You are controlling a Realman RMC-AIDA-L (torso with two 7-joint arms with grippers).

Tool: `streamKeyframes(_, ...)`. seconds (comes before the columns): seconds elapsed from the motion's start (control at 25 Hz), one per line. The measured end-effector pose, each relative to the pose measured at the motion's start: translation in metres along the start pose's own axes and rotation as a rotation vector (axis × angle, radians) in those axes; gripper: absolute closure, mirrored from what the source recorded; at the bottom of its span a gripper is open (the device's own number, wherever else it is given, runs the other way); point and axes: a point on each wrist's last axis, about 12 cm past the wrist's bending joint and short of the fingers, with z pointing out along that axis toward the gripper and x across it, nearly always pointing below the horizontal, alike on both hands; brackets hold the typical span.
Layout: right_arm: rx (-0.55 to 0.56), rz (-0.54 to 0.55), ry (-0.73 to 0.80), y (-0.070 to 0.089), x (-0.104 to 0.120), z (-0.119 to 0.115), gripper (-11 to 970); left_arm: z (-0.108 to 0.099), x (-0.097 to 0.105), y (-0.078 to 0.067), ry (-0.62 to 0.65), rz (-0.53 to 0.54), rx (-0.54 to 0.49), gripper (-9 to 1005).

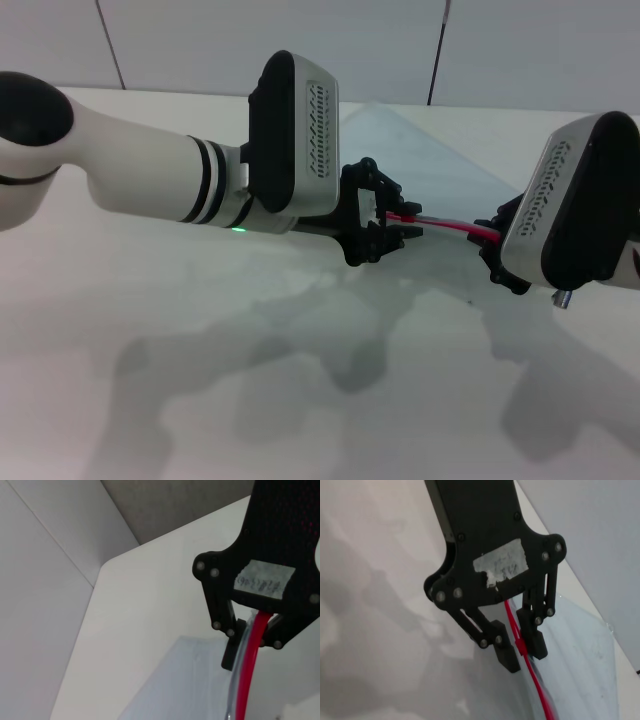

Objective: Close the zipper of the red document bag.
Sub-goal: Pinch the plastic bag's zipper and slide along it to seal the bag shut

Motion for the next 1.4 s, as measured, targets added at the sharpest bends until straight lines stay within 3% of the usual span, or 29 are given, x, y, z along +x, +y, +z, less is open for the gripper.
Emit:
streamKeyframes(0.72,0.003,-0.007,-0.013,0.0005,-0.0042,-0.0016,880,0.0006,-0.0021,0.0012,-0.014,-0.012,-0.017,857)
streamKeyframes(0.84,0.003,-0.007,-0.012,0.0005,-0.0041,-0.0016,879,0.0,-0.0007,0.0002,-0.012,-0.014,-0.017,904)
streamKeyframes(1.4,0.008,-0.008,-0.018,0.0003,-0.0052,-0.0034,874,-0.0015,0.0037,-0.0001,0.001,-0.014,-0.04,913)
